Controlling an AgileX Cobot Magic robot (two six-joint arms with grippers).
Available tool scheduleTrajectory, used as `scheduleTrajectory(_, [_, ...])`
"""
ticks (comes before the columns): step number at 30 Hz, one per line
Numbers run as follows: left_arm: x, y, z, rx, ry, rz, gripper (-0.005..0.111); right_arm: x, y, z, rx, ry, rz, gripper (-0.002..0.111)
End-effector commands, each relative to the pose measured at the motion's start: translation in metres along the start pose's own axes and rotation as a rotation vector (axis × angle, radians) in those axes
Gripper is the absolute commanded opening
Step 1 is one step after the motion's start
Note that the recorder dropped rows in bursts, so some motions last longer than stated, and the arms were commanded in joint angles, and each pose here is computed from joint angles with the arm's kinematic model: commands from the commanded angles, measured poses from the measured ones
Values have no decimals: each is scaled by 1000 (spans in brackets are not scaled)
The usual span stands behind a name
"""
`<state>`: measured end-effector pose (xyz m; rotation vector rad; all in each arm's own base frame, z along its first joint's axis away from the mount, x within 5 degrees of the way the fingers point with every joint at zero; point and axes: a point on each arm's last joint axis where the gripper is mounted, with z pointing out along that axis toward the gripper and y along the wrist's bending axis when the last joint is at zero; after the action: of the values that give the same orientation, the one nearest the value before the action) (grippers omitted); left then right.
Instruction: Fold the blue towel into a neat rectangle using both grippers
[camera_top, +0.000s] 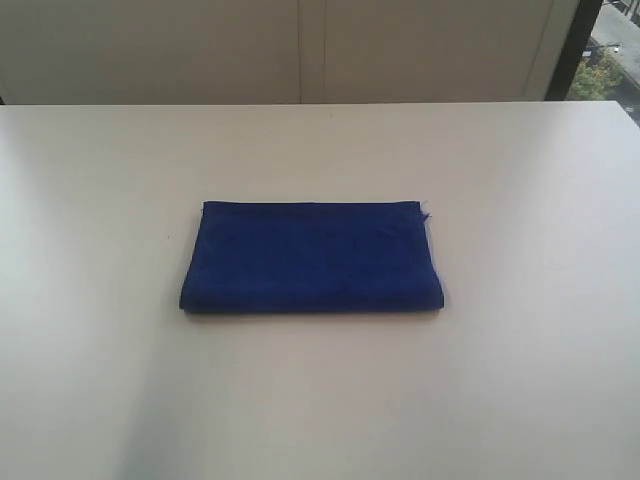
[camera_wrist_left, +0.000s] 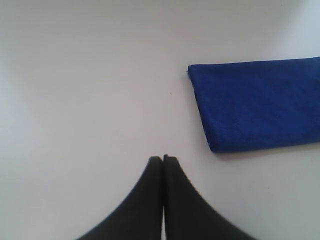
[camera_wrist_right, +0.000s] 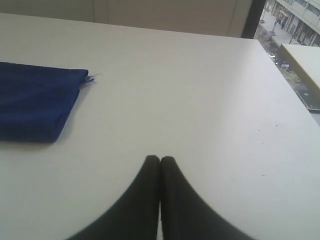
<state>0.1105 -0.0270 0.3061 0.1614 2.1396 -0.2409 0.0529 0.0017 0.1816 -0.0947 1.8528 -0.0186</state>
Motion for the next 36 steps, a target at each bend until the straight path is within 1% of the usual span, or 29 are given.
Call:
scheduleTrajectory(1, [2,0,-1,1,0,-2,0,0,0,0,8,-21,-2,0])
scheduleTrajectory(17, [2,0,-1,1,2,0,0,0,0,0,8,-21,-2,0])
scheduleTrajectory(21, [5,-1,-11,4,-27,6,0,0,0,0,8,-21,-2,0])
scheduleTrajectory(23, [10,-1,-19,-7,-53,51,0,0,0,0,8,-21,-2,0])
scheduleTrajectory(24, [19,1,-19,-17,-52,78,0,0,0,0,8,-21,-2,0])
scheduleTrajectory(25, [27,2,-18,-22,-50,77,0,0,0,0,8,-21,-2,0])
scheduleTrajectory(26, [44,5,-14,-41,-36,63,0,0,0,0,8,-21,-2,0])
scheduleTrajectory(28, [63,10,-7,-71,-42,45,0,0,0,0,8,-21,-2,0])
scheduleTrajectory(31, [85,15,1,-113,-82,23,0,0,0,0,8,-21,-2,0])
scheduleTrajectory(36, [119,21,12,-162,-102,-4,0,0,0,0,8,-21,-2,0])
